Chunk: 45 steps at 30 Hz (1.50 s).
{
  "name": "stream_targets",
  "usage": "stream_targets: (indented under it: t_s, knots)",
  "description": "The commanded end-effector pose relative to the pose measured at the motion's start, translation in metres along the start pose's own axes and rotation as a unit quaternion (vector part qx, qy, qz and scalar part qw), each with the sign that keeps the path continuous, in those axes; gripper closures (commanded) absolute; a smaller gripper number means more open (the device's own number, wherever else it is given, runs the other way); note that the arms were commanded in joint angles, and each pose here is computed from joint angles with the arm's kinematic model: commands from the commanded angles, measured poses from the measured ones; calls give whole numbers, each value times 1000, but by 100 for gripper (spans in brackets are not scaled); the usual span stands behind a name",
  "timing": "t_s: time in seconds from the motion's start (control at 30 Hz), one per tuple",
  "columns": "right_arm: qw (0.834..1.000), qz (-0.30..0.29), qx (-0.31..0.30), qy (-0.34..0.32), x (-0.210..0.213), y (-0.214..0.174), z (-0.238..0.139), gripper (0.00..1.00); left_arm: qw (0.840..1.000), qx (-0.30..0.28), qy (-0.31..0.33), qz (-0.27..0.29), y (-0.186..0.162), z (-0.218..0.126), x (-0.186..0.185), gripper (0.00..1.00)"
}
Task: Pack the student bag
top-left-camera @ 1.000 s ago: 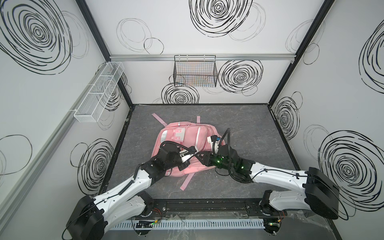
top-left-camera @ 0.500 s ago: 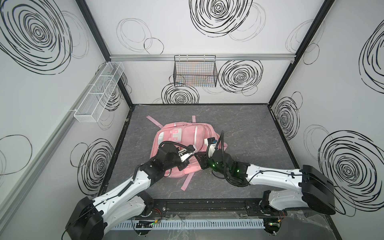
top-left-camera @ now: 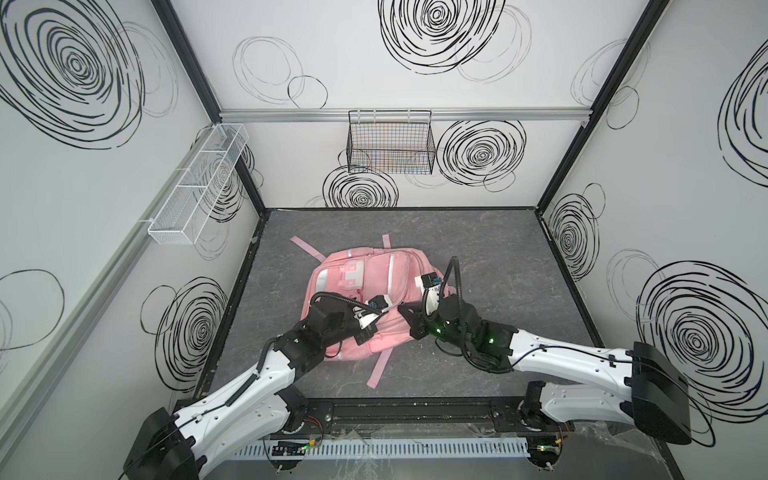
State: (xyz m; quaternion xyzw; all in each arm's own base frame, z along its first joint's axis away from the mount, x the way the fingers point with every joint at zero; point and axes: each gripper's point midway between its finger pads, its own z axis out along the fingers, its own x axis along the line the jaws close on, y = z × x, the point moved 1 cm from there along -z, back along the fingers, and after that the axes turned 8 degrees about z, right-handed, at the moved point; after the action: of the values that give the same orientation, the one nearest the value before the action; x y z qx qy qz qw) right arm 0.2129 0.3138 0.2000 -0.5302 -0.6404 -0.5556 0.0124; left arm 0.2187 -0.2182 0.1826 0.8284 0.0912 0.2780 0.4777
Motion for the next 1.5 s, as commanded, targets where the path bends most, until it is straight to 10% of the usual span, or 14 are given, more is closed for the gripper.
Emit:
stream_targets:
  t_s: [0.0, 0.9, 1.27, 1.47]
  knots:
    - [995, -16, -33, -89, -39, 27, -16, 100, 995, -71, 40, 52, 37, -13, 15, 100]
    - [983, -22, -29, -178, -88, 60, -58, 100, 959, 13, 278, 49, -2, -51, 87, 100]
    - [997, 28, -16, -65, -49, 42, -38, 100, 980, -73, 177, 59, 28, -43, 53, 34]
    - [999, 26, -6, -39, -25, 28, -30, 100, 989, -93, 101, 59, 38, -30, 28, 30]
